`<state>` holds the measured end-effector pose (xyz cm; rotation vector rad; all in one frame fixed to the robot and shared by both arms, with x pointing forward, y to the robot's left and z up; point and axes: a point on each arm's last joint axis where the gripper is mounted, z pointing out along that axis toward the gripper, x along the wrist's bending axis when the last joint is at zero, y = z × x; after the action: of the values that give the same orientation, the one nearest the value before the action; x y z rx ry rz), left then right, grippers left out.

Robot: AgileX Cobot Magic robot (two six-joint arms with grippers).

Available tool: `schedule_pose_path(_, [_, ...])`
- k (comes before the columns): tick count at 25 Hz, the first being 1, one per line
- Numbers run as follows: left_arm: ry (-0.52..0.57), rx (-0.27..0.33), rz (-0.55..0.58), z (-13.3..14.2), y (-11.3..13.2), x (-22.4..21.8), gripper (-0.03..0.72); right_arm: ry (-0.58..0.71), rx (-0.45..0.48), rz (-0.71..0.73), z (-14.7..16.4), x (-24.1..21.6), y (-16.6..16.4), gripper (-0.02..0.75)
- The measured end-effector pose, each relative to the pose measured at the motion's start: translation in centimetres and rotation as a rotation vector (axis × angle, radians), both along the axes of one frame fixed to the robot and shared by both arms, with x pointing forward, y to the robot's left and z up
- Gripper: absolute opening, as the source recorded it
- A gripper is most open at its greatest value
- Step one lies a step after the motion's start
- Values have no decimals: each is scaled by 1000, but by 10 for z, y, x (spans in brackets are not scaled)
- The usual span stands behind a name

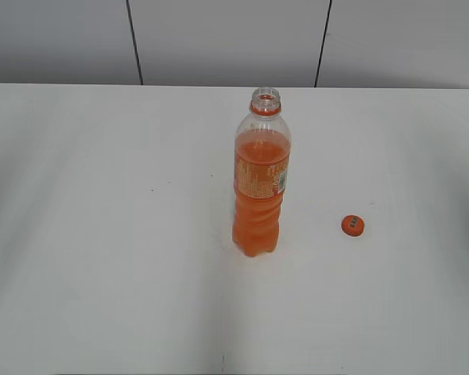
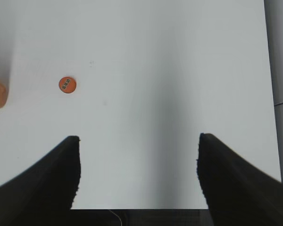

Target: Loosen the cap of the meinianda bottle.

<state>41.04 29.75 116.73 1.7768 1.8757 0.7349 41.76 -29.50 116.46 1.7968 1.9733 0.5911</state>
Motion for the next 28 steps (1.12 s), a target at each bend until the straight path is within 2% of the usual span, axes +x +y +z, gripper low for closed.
schedule_pose_path(6, [-216, 23, 8, 3, 10, -77, 582, -111, 2, 1, 2, -57, 0, 579])
schedule_pose_path(10, [-327, 21, 10, -7, 15, -118, 582, -183, -11, 16, -9, -88, 0, 579])
schedule_pose_path(13, [-396, 51, 26, -19, 20, -143, 582, -241, -32, 39, -18, -110, 0, 579])
schedule_pose_path(16, [-461, 53, 32, -32, 23, -165, 581, -295, -37, 45, -28, -131, 0, 579])
schedule_pose_path(24, [-524, -54, -14, -74, 17, -191, 573, -430, -17, 52, -56, -175, 2, 575])
schedule_pose_path(28, [-484, -60, -70, -92, 12, -187, 544, -469, -8, 58, -72, -190, 3, 575])
